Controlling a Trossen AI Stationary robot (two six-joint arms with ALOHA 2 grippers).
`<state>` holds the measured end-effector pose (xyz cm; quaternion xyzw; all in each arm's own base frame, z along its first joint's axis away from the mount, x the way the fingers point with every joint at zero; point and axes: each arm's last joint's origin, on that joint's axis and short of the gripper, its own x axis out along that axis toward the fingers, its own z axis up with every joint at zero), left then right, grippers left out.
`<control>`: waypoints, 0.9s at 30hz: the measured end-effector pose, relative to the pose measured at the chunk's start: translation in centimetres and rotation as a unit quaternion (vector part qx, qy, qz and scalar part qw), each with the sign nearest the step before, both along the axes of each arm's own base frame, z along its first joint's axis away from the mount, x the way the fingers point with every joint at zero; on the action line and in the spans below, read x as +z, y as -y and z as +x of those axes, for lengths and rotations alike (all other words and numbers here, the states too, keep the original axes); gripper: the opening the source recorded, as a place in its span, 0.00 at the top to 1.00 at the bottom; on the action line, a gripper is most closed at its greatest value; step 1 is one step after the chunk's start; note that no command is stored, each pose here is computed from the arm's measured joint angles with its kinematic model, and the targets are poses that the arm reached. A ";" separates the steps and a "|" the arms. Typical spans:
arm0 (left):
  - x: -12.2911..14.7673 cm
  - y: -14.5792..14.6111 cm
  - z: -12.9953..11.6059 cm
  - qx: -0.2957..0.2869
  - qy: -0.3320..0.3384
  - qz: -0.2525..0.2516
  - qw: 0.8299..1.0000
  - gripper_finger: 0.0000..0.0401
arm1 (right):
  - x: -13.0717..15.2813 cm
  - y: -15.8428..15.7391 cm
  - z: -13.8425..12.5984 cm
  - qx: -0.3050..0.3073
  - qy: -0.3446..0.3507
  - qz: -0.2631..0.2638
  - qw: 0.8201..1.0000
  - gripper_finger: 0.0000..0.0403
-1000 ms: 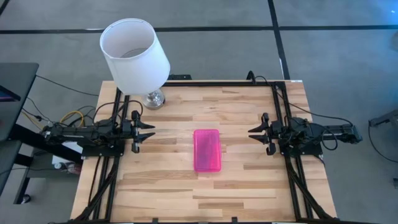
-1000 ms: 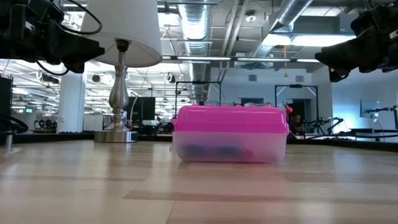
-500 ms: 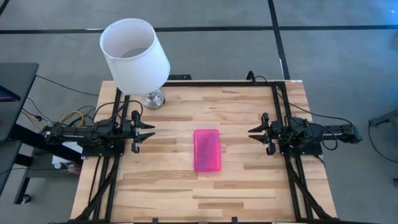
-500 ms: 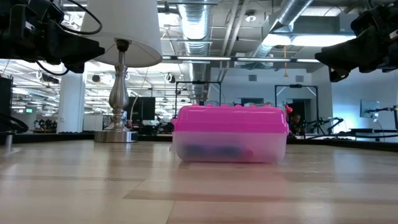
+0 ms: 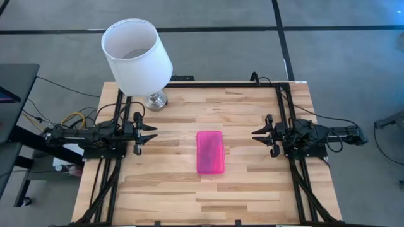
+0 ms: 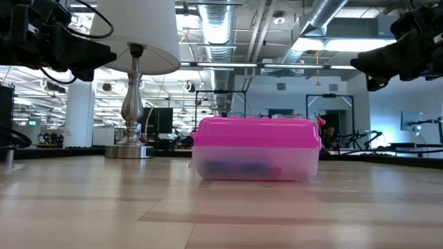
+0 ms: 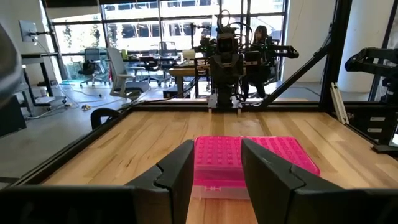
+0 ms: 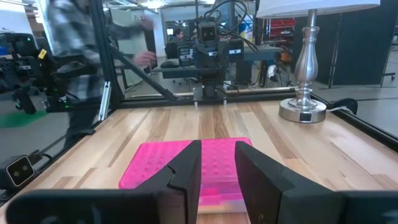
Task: Pick & place school supplies into a supply box
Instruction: Return to Home Position
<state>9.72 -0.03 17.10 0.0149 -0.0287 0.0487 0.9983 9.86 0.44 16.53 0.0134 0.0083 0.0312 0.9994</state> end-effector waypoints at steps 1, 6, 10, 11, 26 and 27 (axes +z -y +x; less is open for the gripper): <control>0.0 0.0 0.0 0.000 0.000 0.000 1.000 0.68 | 0.0 0.0 0.0 0.000 0.000 0.000 1.000 0.77; 0.0 0.0 0.0 0.000 0.000 0.006 1.000 0.68 | 0.0 0.0 0.0 0.000 0.000 0.000 1.000 0.77; 0.0 0.0 0.0 0.000 0.000 0.000 1.000 0.68 | 0.0 0.0 0.0 0.000 0.000 0.000 1.000 0.77; 0.0 0.0 0.0 0.000 0.000 0.000 1.000 0.68 | 0.0 0.0 0.0 0.000 0.000 0.000 1.000 0.77; 0.0 0.0 0.0 0.000 0.000 0.002 1.000 0.68 | 0.0 0.0 0.0 0.000 0.000 0.000 1.000 0.77; 0.0 0.0 0.0 0.000 0.000 0.004 1.000 0.68 | 0.0 0.0 0.0 0.000 0.000 0.000 1.000 0.77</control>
